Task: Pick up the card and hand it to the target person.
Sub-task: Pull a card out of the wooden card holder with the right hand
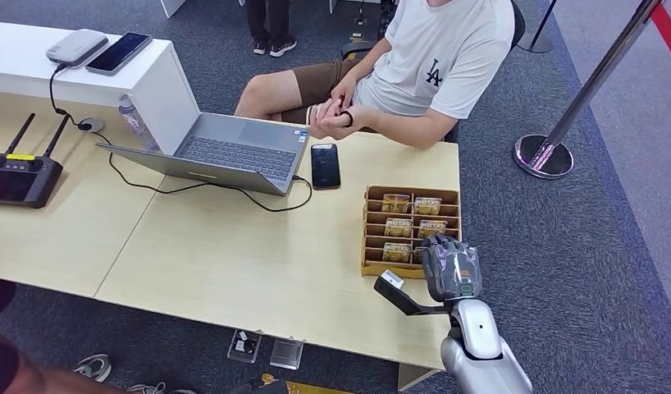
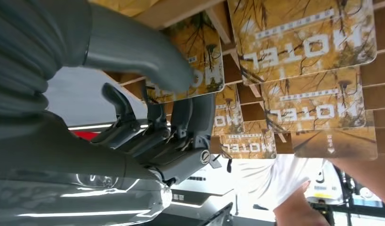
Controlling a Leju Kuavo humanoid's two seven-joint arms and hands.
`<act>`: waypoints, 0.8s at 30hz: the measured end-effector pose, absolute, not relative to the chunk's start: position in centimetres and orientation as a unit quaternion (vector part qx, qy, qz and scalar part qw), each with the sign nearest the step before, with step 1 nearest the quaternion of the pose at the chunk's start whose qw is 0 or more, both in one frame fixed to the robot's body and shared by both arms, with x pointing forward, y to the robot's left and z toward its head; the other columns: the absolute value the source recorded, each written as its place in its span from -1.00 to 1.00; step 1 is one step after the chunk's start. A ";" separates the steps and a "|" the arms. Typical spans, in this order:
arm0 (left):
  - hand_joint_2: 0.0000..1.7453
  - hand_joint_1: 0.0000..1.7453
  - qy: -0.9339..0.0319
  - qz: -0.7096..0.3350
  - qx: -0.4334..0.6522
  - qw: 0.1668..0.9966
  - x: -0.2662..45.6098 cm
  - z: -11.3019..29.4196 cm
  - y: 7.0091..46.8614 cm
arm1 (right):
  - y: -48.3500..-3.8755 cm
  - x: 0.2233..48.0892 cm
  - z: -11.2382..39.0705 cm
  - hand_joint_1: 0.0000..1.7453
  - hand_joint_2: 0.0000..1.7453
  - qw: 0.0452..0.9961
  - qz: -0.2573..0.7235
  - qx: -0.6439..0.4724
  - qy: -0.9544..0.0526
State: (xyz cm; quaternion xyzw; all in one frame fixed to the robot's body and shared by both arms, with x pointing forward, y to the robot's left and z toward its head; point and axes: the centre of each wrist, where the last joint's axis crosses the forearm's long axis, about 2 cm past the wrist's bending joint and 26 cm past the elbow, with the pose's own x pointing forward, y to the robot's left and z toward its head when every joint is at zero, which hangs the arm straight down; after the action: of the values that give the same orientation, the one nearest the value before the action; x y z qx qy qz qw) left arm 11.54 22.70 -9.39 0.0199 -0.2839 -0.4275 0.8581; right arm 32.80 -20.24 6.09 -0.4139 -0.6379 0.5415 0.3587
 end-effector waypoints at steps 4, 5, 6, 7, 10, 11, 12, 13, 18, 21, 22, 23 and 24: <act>-1.00 -1.00 -0.285 -0.426 0.019 0.858 11.6 -9.4 22.7 | -20.4 32.8 6.1 1.00 1.00 0.359 0.542 -0.414 -0.637; -1.00 -1.00 -0.286 -0.426 0.019 0.858 11.6 -9.4 22.7 | -20.4 32.8 6.0 1.00 1.00 0.360 0.543 -0.414 -0.636; -1.00 -1.00 -0.288 -0.426 0.018 0.857 11.6 -9.4 22.6 | -20.4 32.8 6.0 1.00 1.00 0.360 0.543 -0.414 -0.636; -1.00 -1.00 -0.290 -0.426 0.017 0.857 11.6 -9.4 22.6 | -20.4 32.8 6.0 1.00 1.00 0.361 0.543 -0.413 -0.636; -1.00 -1.00 -0.297 -0.425 0.016 0.855 11.6 -9.4 22.6 | -20.5 32.8 5.9 1.00 1.00 0.362 0.541 -0.412 -0.637; -1.00 -1.00 -0.299 -0.426 0.017 0.854 11.6 -9.4 22.6 | -20.6 32.8 5.9 1.00 1.00 0.363 0.540 -0.412 -0.637; -1.00 -1.00 -0.301 -0.426 0.019 0.853 11.6 -9.4 22.6 | -20.6 32.8 5.9 1.00 1.00 0.363 0.539 -0.412 -0.638; -1.00 -1.00 -0.303 -0.427 0.022 0.852 11.6 -9.4 22.7 | -20.7 32.8 5.9 1.00 1.00 0.363 0.538 -0.413 -0.639; -1.00 -1.00 -0.311 -0.428 0.025 0.848 11.7 -9.3 22.6 | -20.8 32.8 5.9 1.00 1.00 0.363 0.534 -0.412 -0.642; -1.00 -1.00 -0.316 -0.426 0.021 0.848 11.8 -9.3 22.6 | -20.8 32.8 5.9 1.00 1.00 0.365 0.533 -0.411 -0.643; -1.00 -1.00 -0.317 -0.424 0.021 0.848 11.8 -9.3 22.5 | -20.8 32.7 5.9 1.00 1.00 0.366 0.532 -0.411 -0.644; -1.00 -1.00 -0.317 -0.423 0.021 0.848 11.8 -9.3 22.5 | -20.8 32.7 5.9 1.00 1.00 0.366 0.532 -0.411 -0.644; -1.00 -1.00 -0.318 -0.422 0.020 0.849 11.9 -9.3 22.5 | -20.8 32.7 5.9 1.00 1.00 0.366 0.531 -0.410 -0.644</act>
State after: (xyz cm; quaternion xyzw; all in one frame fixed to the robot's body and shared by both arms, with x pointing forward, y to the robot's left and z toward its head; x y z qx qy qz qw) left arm 11.86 22.47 -9.26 0.0202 -0.3179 -0.4222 0.8487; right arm 32.73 -20.80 5.86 -0.4103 -0.6443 0.5313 0.3664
